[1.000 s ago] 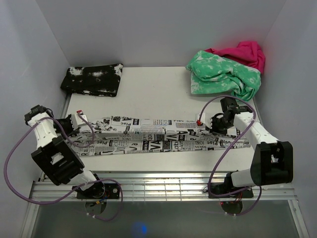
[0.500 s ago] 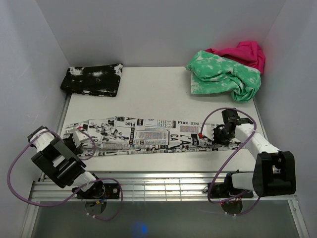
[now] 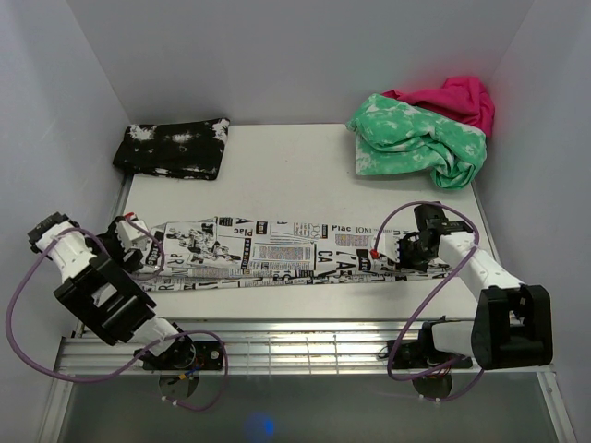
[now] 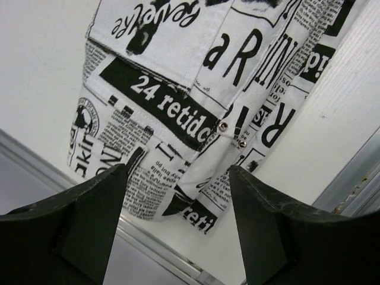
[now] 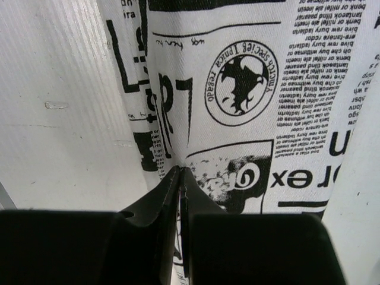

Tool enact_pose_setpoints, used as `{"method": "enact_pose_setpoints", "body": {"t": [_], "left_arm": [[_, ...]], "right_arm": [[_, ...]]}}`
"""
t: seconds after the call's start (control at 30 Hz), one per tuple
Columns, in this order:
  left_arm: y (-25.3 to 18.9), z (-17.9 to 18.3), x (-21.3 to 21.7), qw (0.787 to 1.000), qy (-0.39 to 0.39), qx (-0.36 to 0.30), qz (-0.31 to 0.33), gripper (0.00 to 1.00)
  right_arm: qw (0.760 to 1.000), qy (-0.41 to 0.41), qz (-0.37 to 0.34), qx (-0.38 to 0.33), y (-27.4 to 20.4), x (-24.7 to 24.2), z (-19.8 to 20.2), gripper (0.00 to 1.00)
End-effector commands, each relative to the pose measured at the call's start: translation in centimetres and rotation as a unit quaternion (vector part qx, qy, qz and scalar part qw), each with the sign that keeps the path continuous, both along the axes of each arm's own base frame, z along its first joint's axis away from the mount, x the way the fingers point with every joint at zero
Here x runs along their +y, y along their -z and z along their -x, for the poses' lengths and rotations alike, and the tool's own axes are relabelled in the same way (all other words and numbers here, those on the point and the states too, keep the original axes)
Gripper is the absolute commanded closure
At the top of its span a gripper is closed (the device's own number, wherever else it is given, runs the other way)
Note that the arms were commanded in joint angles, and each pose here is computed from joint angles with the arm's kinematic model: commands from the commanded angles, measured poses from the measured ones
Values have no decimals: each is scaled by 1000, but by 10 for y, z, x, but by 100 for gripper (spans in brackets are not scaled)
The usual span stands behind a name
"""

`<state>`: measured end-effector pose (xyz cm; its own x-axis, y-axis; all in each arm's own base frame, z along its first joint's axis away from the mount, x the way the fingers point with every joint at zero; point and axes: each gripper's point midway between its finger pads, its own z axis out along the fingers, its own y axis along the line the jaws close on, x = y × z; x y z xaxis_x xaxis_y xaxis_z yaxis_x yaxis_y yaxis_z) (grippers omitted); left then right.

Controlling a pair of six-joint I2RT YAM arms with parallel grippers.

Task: Fold and stack the trousers
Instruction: Fold the trousers

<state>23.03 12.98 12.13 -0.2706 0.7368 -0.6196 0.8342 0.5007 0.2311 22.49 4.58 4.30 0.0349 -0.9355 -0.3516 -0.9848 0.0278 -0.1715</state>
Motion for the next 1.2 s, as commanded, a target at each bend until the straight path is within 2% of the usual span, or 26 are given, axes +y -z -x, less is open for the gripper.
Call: {"method": "enact_pose_setpoints", "body": {"t": [0.0,0.2,0.33,0.43,0.47,0.53,0.57,0.67,0.97,1.07,1.17], "left_arm": [[8,-7,-12,994,110,-7,-12,19],[32,-25,-3,993,108,29,-29,16],[48,-35,-4,991,122,41,-43,21],[53,-35,-6,988,133,50,-56,45],[53,-34,-4,988,134,51,-61,66],[53,-30,-3,986,138,57,-69,84],[52,-27,-2,985,141,63,-76,98],[46,-18,-5,984,143,68,-81,100],[22,2,-8,986,107,-2,-124,100],[49,29,-16,986,108,27,-122,100],[69,40,-16,986,101,47,-124,100]], "right_arm": [[1000,-2,5,-10,-5,-2,-9,92],[1000,4,-1,3,-6,1,-14,92],[1000,4,3,6,-5,0,-15,92],[1000,2,5,3,-7,-1,-17,92],[1000,3,5,3,-8,-1,-17,92],[1000,4,3,-1,-9,0,-20,92],[1000,4,1,-2,-11,1,-21,92],[1000,7,1,-4,-12,1,-23,92],[998,4,15,-56,-20,-6,-23,92],[998,-2,26,-62,-10,-11,-14,92],[998,-1,29,-53,4,-12,-5,92]]}}
